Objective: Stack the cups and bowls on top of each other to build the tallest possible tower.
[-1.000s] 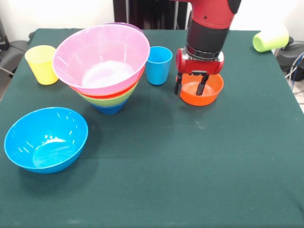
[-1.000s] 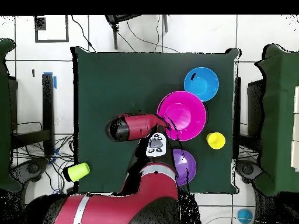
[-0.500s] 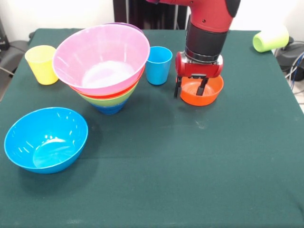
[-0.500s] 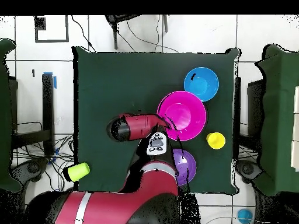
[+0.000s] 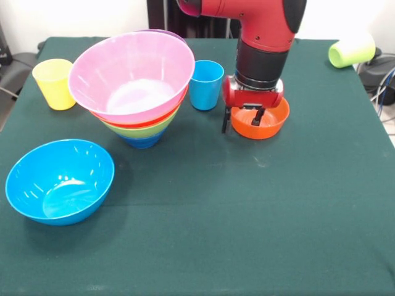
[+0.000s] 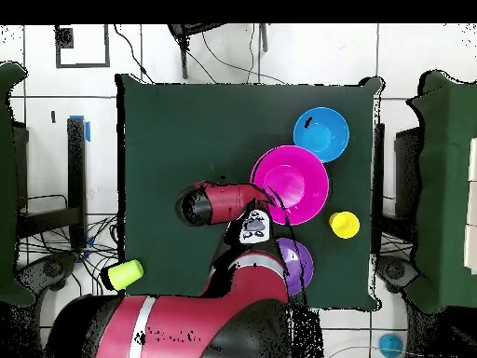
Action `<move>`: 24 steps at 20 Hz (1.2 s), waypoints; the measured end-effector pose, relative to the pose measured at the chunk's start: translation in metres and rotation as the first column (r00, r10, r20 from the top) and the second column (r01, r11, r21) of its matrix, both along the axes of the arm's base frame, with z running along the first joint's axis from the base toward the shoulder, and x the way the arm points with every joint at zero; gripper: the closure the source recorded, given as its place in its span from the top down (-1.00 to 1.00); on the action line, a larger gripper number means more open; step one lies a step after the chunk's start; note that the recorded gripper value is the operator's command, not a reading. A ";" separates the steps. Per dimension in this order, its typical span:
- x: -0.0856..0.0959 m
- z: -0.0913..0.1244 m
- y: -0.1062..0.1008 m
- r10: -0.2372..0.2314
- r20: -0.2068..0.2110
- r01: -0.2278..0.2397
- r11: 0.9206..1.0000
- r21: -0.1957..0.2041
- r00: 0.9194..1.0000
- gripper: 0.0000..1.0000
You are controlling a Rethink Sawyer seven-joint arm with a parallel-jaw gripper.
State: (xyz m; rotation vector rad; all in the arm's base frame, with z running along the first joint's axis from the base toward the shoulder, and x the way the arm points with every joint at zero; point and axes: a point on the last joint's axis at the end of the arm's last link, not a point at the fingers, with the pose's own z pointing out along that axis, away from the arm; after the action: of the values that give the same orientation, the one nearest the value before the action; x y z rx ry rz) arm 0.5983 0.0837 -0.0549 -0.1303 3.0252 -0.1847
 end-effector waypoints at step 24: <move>0.011 0.009 -0.006 -0.010 0.023 0.010 1.000 0.001 1.000 -1.00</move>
State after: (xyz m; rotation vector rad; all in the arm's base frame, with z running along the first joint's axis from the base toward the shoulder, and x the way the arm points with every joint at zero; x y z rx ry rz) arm 0.6091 0.0776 -0.0455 -0.1117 3.0038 -0.1839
